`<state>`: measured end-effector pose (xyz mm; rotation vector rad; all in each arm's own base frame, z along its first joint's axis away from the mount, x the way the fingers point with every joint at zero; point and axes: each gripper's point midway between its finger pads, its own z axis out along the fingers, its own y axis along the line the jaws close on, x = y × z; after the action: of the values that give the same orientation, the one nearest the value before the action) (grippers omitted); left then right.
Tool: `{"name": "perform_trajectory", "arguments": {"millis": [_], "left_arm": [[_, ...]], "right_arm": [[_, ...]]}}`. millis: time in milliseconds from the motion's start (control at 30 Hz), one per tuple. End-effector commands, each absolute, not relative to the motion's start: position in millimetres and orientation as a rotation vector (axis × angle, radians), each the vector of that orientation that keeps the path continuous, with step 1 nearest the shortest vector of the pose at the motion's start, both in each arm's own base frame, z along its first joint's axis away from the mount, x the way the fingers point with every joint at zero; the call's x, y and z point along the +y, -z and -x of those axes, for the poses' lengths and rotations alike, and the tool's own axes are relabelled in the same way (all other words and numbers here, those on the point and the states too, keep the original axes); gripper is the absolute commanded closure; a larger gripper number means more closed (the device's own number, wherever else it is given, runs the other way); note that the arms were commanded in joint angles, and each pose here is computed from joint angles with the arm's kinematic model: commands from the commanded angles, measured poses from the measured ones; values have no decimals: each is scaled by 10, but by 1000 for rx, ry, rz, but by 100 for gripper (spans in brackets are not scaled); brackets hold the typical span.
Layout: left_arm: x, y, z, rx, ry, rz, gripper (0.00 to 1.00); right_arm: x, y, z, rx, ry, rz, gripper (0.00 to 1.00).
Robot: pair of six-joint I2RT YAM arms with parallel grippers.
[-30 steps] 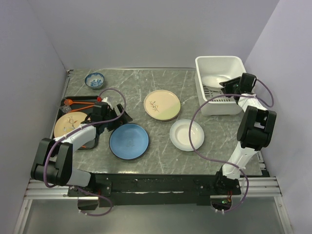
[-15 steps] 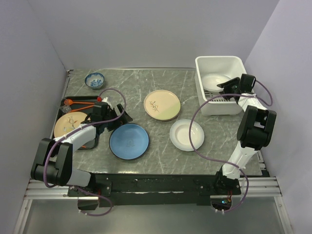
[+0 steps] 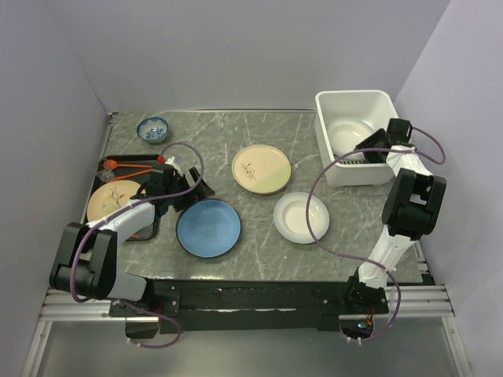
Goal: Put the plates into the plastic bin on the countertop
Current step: Place the plate in the plastic bin, then pick up the plate at the center of the board.
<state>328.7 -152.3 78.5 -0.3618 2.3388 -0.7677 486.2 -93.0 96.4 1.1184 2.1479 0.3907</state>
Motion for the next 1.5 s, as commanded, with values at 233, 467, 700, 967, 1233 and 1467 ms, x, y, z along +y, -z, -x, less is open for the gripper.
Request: {"name": "perform_trajectory", "arguments": {"millis": [233,467,700,967,1233,1467], "left_arm": [[-1650,-1108,-3375,2238,844,262,1],[-1698,-1117,-3333,2241,853,230,1],[-1777,-1172,-3306,2229,883,192,1],[-2134,-1341,-3187,2181,954,61,1],[-2435,-1358,-3088,2187,1014,-3,1],[-2483,-1467,-3023,2159,1056,2,1]], "right_arm": [[-1137,-1873,-4743,1951,-235,-1011,29],[-1006,-2244,-4733,1900,-277,-951,23],[-942,-2389,-4734,1876,-310,-918,22],[-690,-2750,-4676,1813,-389,-833,20],[-240,-3215,-4458,1765,-475,-700,20],[85,-3284,-4189,1769,-554,-625,20]]}}
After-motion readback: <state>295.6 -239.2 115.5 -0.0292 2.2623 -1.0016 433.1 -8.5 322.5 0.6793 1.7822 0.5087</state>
